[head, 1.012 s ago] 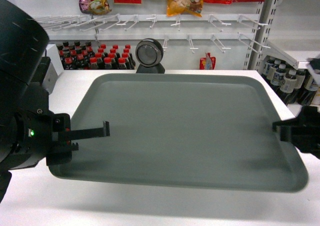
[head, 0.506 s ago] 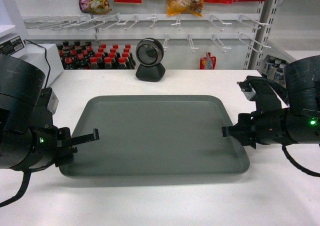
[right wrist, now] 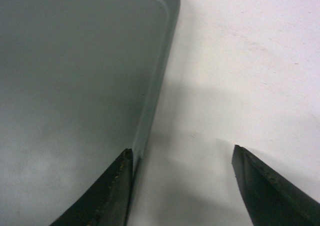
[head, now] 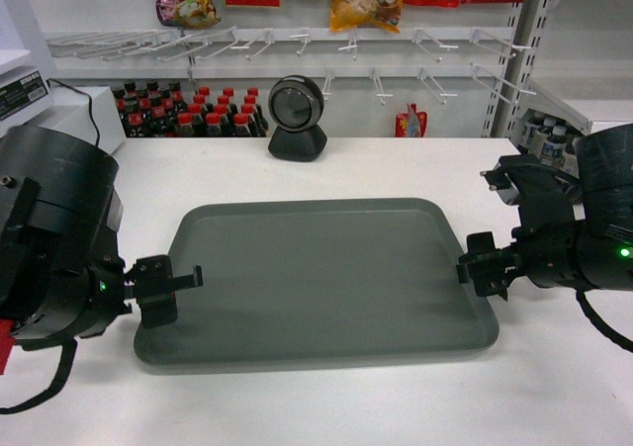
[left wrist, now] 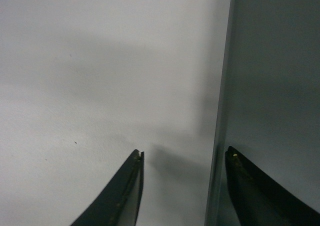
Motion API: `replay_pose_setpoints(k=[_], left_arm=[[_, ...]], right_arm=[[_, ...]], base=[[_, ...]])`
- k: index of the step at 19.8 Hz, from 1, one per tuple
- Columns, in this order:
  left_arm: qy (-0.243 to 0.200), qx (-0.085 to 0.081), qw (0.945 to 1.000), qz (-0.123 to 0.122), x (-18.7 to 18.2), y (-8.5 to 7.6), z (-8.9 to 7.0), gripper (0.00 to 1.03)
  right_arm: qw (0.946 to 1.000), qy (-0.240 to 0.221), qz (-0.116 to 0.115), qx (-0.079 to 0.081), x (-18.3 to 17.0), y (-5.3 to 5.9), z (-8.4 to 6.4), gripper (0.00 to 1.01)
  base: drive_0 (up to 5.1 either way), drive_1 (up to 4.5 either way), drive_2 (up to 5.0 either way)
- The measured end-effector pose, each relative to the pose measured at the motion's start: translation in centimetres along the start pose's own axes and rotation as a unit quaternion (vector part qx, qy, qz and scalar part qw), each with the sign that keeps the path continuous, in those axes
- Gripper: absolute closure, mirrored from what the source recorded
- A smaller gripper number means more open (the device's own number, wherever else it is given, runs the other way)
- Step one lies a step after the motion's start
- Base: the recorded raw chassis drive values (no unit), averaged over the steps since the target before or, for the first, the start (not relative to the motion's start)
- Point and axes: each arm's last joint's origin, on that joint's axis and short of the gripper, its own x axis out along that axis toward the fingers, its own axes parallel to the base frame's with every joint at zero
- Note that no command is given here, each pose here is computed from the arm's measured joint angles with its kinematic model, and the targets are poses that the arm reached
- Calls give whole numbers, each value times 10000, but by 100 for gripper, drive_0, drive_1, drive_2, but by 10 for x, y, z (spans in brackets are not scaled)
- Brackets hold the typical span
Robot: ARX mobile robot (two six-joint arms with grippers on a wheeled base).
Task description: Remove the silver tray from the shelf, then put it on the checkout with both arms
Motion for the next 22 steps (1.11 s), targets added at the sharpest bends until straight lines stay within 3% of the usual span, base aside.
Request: replay_pose_setpoints(k=[1, 2, 3, 4, 5, 6, 7, 9, 10, 11, 14, 16, 17, 19, 22], left_arm=[[-258, 9, 9997, -35, -8, 1, 6, 40], [-929, 21, 9956, -82, -29, 0, 20, 29], [-1752, -8, 9842, -243, -56, -1, 42, 20], [-2999, -39, 9497, -896, -77, 1, 60, 29], [-3627, 189, 9249, -1122, -90, 11, 56, 40], [-3692, 379, 9216, -1136, -94, 24, 33, 51], [-3680, 495, 9225, -1058, -101, 40, 11, 68], [-4013, 472, 9088, -1043, -125, 53, 9, 89], [-4053, 486, 9066, -1073, -131, 57, 5, 97], [-4012, 510, 9080, -1095, -135, 61, -2, 102], [-3795, 545, 9177, -1044, -142, 72, -22, 102], [-3945, 517, 9113, -1061, -156, 80, -28, 102], [-3944, 528, 9109, -1087, -160, 83, -32, 102], [-3837, 502, 9167, -994, -164, 97, -42, 102], [-3900, 528, 9130, -1076, -175, 99, -49, 102]], right_arm=[[10000, -23, -25, 17, -4, -2, 1, 33], [9927, -1031, -622, -26, -7, -4, 3, 36], [9773, -1740, -1210, 56, -19, -6, -3, 47], [9691, -2017, -1418, 122, -38, -2, -21, 58], [9654, -2181, -1426, 131, -57, 2, -31, 67], [9582, -2437, -1488, 153, -82, 3, -31, 80], [9517, -2666, -1513, 156, -110, 6, -27, 95], [9558, -2544, -1465, 174, -140, 14, -42, 99], [9582, -2454, -1456, 187, -146, 16, -49, 99], [9599, -2414, -1411, 201, -155, 14, -55, 99], [9497, -2722, -1527, 232, -187, 12, -57, 99], [9448, -2913, -1490, 187, -206, 20, -62, 99], [9426, -2989, -1480, 170, -214, 23, -64, 99], [9332, -3266, -1493, 130, -231, 27, -64, 99], [9342, -3249, -1472, 125, -244, 32, -71, 99]], base=[[0, 0, 0], [0, 0, 0], [0, 0, 0], [0, 0, 0], [0, 0, 0], [0, 0, 0], [0, 0, 0], [0, 0, 0], [0, 0, 0], [0, 0, 0], [0, 0, 0], [0, 0, 0], [0, 0, 0], [0, 0, 0], [0, 0, 0]])
